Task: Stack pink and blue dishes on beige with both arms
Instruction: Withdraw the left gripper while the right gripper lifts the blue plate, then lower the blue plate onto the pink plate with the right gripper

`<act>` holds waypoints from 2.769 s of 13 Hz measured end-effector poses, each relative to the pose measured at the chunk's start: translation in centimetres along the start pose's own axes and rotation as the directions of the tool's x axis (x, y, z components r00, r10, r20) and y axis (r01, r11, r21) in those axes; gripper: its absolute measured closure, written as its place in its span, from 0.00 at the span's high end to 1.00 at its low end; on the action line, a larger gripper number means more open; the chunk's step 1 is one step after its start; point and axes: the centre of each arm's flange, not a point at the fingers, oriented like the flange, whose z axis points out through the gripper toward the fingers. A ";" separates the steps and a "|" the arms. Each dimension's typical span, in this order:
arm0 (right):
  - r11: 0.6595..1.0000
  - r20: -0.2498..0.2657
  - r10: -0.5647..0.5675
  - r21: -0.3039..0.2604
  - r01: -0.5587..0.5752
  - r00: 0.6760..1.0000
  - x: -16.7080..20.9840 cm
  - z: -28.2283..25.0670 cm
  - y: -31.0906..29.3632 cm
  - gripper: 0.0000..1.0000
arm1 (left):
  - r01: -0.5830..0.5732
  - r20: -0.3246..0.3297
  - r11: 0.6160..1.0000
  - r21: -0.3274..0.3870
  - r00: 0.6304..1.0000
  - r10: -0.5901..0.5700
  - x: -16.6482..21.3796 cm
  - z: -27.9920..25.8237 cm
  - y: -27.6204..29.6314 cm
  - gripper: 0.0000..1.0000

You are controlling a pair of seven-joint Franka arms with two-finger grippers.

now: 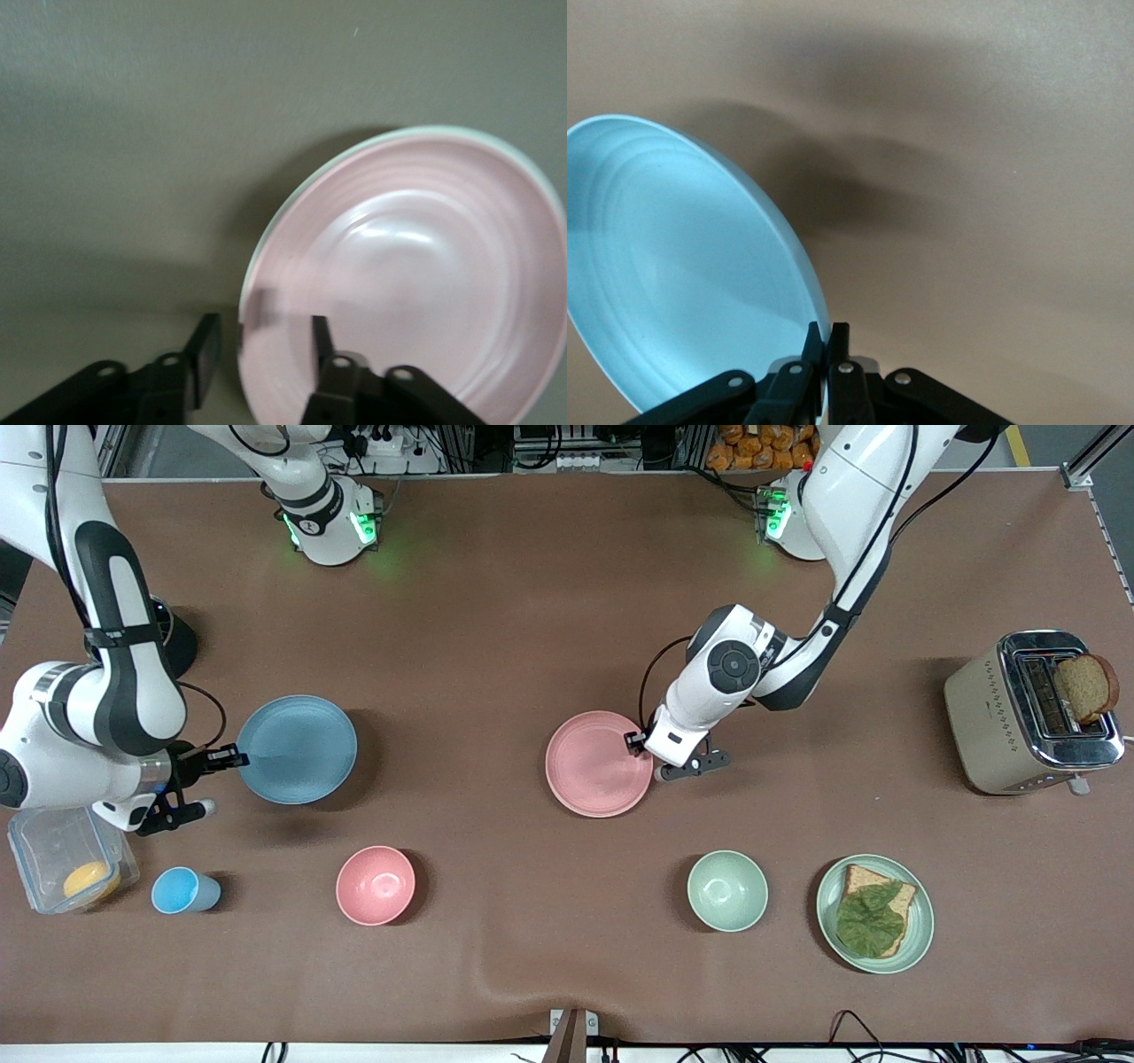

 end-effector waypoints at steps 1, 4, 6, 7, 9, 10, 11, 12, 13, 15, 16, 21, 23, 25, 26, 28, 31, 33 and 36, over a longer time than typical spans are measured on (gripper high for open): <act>1.000 0.007 0.017 0.001 -0.017 1.000 0.2 -0.1 -0.4 0.04 | 0.016 -0.021 1.000 -0.018 1.000 -0.016 0.5 -1.3 0.5 0.66; 0.996 0.022 0.076 0.032 -0.077 0.997 1.4 -0.5 -3.9 0.04 | 0.048 -0.105 0.998 -0.049 0.993 -0.053 3.1 -9.4 0.7 0.97; 0.993 0.027 0.114 0.036 -0.115 0.993 2.4 -0.3 -7.1 0.04 | 0.075 -0.164 0.997 -0.032 0.983 -0.079 5.0 -16.3 -1.1 1.00; 0.990 0.033 0.139 0.032 -0.140 0.990 3.0 0.0 -9.0 0.04 | 0.074 -0.195 0.997 0.003 0.978 -0.072 5.9 -19.0 -2.7 1.00; 0.978 0.045 0.196 0.057 -0.199 0.980 4.0 0.8 -13.6 0.04 | 0.040 -0.235 0.996 0.083 0.972 -0.020 8.4 -22.1 -6.7 1.00; 0.971 0.056 0.223 0.074 -0.227 0.973 4.5 1.4 -16.4 0.04 | 0.013 -0.240 0.994 0.105 0.971 0.012 9.8 -22.8 -8.7 1.00; 0.964 0.069 0.251 0.076 -0.256 0.966 5.0 2.2 -19.3 0.04 | -0.020 -0.240 0.992 0.123 0.970 0.049 11.2 -23.2 -10.6 1.00; 0.957 0.077 0.278 0.069 -0.283 0.958 5.5 3.0 -22.1 0.04 | -0.052 -0.239 0.989 0.137 0.967 0.084 12.4 -23.8 -12.3 1.00; 0.950 0.081 0.302 0.057 -0.307 0.950 6.2 3.8 -25.0 0.04 | -0.075 -0.234 0.986 0.151 0.966 0.109 13.2 -24.6 -13.4 1.00; 0.940 0.090 0.332 0.057 -0.338 0.939 7.3 5.1 -30.3 0.04 | -0.108 -0.204 0.977 0.186 0.968 0.145 13.8 -27.5 -13.7 1.00; 0.939 0.093 0.332 0.064 -0.339 0.939 7.8 5.8 -32.4 0.04 | -0.124 -0.186 0.971 0.204 0.969 0.163 13.9 -29.7 -13.5 1.00; 0.917 0.046 0.339 0.207 -0.341 0.940 10.3 9.5 -38.2 0.04 | -0.201 -0.139 0.945 0.257 0.960 0.242 13.0 -39.0 -14.0 1.00; 0.913 0.018 0.339 0.234 -0.333 0.941 10.8 11.0 -40.1 0.04 | -0.204 -0.127 0.947 0.249 0.962 0.241 11.9 -41.5 -13.4 1.00; 0.915 0.001 0.335 0.239 -0.326 0.942 11.1 12.8 -41.5 0.04 | -0.199 -0.114 0.948 0.250 0.966 0.233 10.7 -44.0 -13.2 1.00; 0.916 -0.005 0.333 0.238 -0.322 0.943 11.2 13.6 -42.1 0.04 | -0.197 -0.111 0.948 0.251 0.967 0.230 10.3 -45.1 -13.1 1.00; 0.912 -0.009 0.336 0.253 -0.323 0.942 11.3 14.5 -43.0 0.04 | -0.195 -0.100 0.954 0.227 0.970 0.222 9.6 -46.4 -12.9 1.00; 0.910 -0.012 0.335 0.262 -0.320 0.942 11.5 14.8 -43.6 0.04 | -0.194 -0.078 0.955 0.224 0.973 0.216 9.0 -46.8 -13.0 1.00; 0.912 -0.021 0.333 0.262 -0.317 0.943 11.5 15.1 -43.9 0.04 | -0.193 -0.075 0.955 0.224 0.974 0.214 9.1 -46.7 -13.1 1.00; 0.914 -0.038 0.331 0.263 -0.310 0.943 11.6 15.8 -44.6 0.08 | -0.174 -0.077 0.958 0.227 0.978 0.196 9.2 -47.3 -14.1 1.00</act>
